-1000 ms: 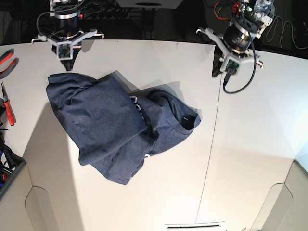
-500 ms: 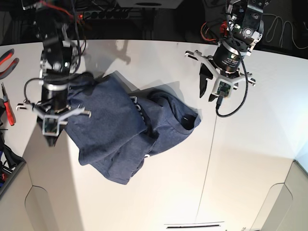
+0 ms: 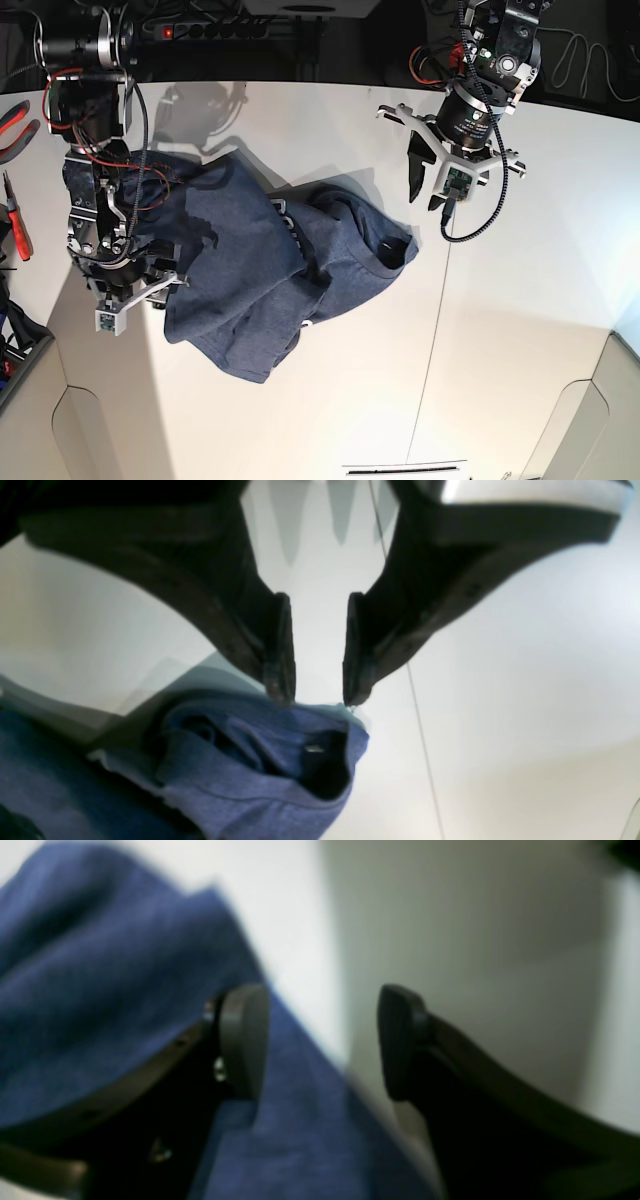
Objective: Layout the t-shirt on the table in an organized manner, then fold the t-shirt properly
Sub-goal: 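Lower the right gripper onto the crumpled blue t-shirt and grasp it, then lift and drag the t-shirt with the right gripper, spreading it out, then pull the gripped shirt edge with the right gripper to flatten it, then grasp the shirt near the collar with the right gripper and drag it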
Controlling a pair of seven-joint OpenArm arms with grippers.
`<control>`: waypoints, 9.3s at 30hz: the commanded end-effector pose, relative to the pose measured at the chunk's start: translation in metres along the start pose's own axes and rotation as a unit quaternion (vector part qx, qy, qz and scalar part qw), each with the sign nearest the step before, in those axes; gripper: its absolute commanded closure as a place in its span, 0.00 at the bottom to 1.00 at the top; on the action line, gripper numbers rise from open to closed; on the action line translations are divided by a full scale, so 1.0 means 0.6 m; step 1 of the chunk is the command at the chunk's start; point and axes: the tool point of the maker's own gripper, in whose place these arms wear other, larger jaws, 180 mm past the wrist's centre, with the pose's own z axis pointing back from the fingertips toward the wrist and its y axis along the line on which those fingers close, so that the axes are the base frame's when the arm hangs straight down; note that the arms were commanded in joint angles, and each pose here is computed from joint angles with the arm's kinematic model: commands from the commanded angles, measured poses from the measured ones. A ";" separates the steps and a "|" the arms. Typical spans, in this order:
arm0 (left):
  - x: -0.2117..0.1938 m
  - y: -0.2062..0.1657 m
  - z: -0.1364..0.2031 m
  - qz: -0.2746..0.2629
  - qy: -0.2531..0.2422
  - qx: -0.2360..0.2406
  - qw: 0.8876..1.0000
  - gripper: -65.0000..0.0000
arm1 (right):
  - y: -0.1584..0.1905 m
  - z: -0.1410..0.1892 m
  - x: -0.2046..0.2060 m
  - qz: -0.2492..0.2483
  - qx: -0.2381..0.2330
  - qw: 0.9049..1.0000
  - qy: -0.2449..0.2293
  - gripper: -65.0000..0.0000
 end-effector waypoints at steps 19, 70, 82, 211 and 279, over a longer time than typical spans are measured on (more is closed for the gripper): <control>0.015 0.004 0.000 -0.001 -0.014 0.003 1.000 0.69 | 0.009 0.016 0.133 0.003 0.006 0.995 -0.098 1.00; -0.002 0.324 0.132 0.182 -0.016 0.157 0.971 0.70 | 0.537 0.335 0.561 0.301 -0.036 0.866 -0.397 0.36; -0.003 0.322 0.131 0.183 -0.013 0.154 0.971 0.70 | 0.445 0.196 0.477 0.344 -0.142 0.876 -0.306 1.00; 0.022 0.306 0.107 0.202 -0.034 0.126 0.971 0.70 | 0.307 -0.022 -0.005 0.210 0.081 0.973 -0.043 1.00; 0.043 0.315 0.100 0.199 -0.052 0.126 0.971 0.70 | 0.179 0.077 0.074 0.157 -0.018 0.979 -0.129 0.52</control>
